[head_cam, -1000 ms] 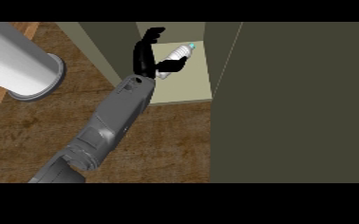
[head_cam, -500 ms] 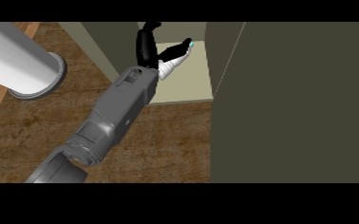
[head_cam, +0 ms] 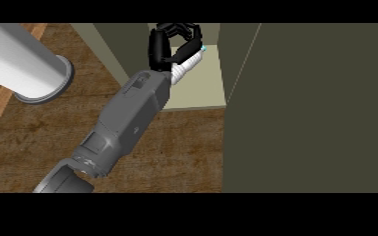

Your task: Pick up the bottled water, place it into the cabinet and close the cabinet

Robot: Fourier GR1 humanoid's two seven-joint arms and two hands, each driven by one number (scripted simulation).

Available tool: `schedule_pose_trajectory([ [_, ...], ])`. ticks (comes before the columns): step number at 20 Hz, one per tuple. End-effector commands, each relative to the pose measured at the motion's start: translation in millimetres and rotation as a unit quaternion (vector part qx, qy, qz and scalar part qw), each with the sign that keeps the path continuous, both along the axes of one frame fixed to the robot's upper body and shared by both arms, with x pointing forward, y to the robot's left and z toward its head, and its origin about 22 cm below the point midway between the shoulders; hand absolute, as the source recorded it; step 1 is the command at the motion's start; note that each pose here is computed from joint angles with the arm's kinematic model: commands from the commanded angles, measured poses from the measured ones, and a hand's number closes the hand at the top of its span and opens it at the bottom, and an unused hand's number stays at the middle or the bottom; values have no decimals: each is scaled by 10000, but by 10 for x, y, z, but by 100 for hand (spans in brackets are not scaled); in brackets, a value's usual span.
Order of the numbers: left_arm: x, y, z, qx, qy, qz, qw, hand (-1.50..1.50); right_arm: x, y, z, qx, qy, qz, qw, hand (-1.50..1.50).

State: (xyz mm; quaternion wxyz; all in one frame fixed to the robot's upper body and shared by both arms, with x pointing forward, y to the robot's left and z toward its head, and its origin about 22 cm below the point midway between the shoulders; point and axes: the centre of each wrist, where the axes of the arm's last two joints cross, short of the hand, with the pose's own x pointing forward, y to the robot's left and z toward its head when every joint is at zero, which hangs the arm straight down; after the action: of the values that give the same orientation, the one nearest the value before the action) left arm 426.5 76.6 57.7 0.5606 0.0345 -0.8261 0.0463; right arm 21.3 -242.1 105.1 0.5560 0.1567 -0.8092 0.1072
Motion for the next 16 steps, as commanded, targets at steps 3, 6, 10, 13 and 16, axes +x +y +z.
schedule_pose_trajectory([
  [3, -158, -50, -138, -357, 57, -421, 9985, 150, -18, 24, 412, 27, -259, 40, 9997, -150],
  [6, -297, -166, -115, -673, 163, -1136, 9911, 150, -35, 72, 342, -52, -128, -106, 9998, -150],
  [10, -604, -172, -358, -1238, 290, -1936, 9728, -150, -26, 136, 368, 6, -142, -156, 9998, -150],
  [13, -912, -233, -512, -1439, 550, -2241, 9623, -150, -49, 159, 386, -37, -113, -149, 9998, -150],
  [16, -1276, -301, -619, -1584, 600, -2495, 9534, -150, -31, 115, 353, -61, -134, -251, 9996, -150],
])
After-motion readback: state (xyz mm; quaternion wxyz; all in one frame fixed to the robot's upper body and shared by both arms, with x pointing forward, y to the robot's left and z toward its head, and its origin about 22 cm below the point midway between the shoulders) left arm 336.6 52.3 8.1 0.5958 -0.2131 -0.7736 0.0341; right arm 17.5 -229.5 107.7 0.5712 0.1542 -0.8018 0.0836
